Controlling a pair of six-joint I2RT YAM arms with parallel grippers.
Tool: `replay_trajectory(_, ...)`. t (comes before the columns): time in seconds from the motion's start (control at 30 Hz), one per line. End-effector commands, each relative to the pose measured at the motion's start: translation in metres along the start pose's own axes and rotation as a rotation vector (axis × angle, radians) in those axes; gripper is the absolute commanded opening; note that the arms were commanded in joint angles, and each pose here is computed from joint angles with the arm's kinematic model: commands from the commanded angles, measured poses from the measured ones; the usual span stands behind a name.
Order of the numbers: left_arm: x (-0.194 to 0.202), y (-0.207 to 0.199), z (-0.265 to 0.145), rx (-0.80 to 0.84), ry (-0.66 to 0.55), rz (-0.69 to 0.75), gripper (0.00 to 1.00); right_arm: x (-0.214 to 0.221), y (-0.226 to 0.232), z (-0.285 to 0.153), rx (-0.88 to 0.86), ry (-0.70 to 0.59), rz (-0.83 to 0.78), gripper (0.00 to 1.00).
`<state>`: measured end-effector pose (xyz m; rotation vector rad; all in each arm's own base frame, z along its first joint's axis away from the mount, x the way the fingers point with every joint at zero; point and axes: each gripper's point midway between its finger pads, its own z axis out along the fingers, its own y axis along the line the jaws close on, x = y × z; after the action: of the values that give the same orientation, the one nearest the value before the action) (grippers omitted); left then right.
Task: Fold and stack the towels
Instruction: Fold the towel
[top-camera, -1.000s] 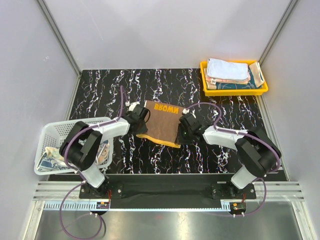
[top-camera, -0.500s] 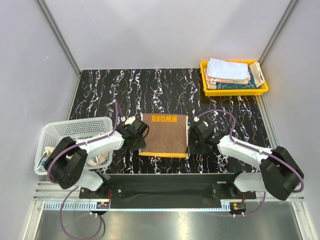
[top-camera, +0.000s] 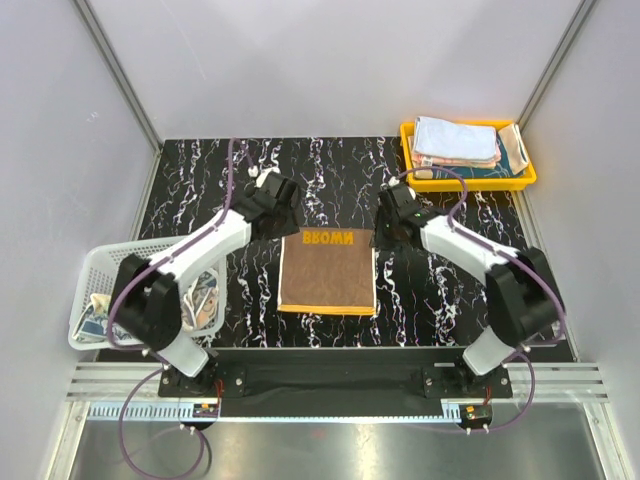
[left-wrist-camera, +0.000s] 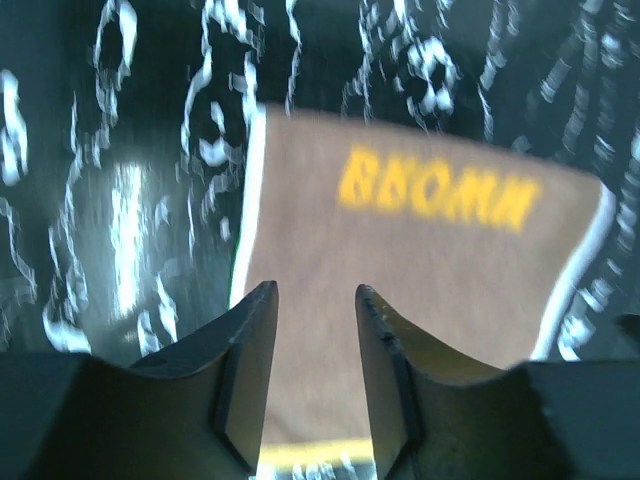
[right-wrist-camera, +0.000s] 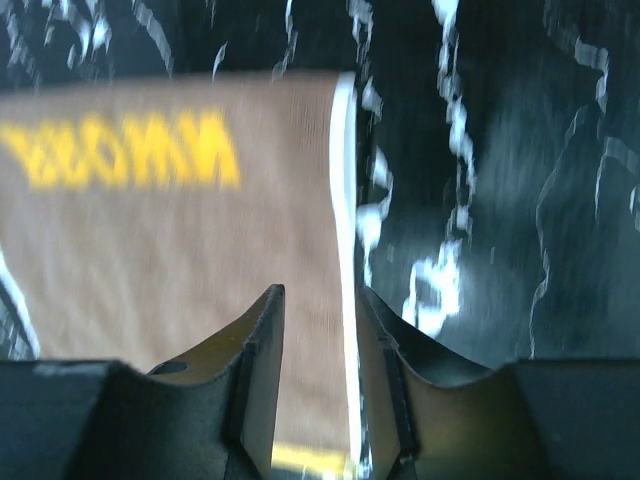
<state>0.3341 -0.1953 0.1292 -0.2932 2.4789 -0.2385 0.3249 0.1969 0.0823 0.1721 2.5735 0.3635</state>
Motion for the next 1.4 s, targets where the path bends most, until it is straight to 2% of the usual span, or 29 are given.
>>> replay_trajectory(0.0,-0.01,0.011,0.032,-0.096,0.04,0.158,0.41,-0.032,0.001,0.02,0.04,-0.034,-0.051,0.41)
replay_trajectory(0.2,0.001,0.009,0.076,-0.125,0.13,0.266,0.39,-0.043,-0.001,0.052,0.107,0.001,-0.083,0.4)
replay_trajectory(0.4,-0.01,0.027,0.099,-0.246,0.113,0.301,0.41,-0.047,-0.011,0.072,0.172,-0.001,-0.098,0.4)
replay_trajectory(0.77,-0.023,0.022,0.113,-0.187,0.083,0.255,0.45,-0.045,-0.018,0.089,0.197,0.002,-0.123,0.4)
replay_trajectory(0.93,-0.016,0.026,0.125,-0.19,0.114,0.26,0.45,-0.046,-0.017,0.089,0.19,-0.001,-0.128,0.4)
replay_trajectory(1.1,-0.012,0.023,0.131,-0.133,0.107,0.194,0.47,-0.046,-0.016,0.089,0.184,-0.001,-0.138,0.4)
replay_trajectory(1.37,-0.012,0.026,0.133,-0.092,0.088,0.149,0.47,-0.066,-0.011,0.075,0.144,-0.07,-0.12,0.41)
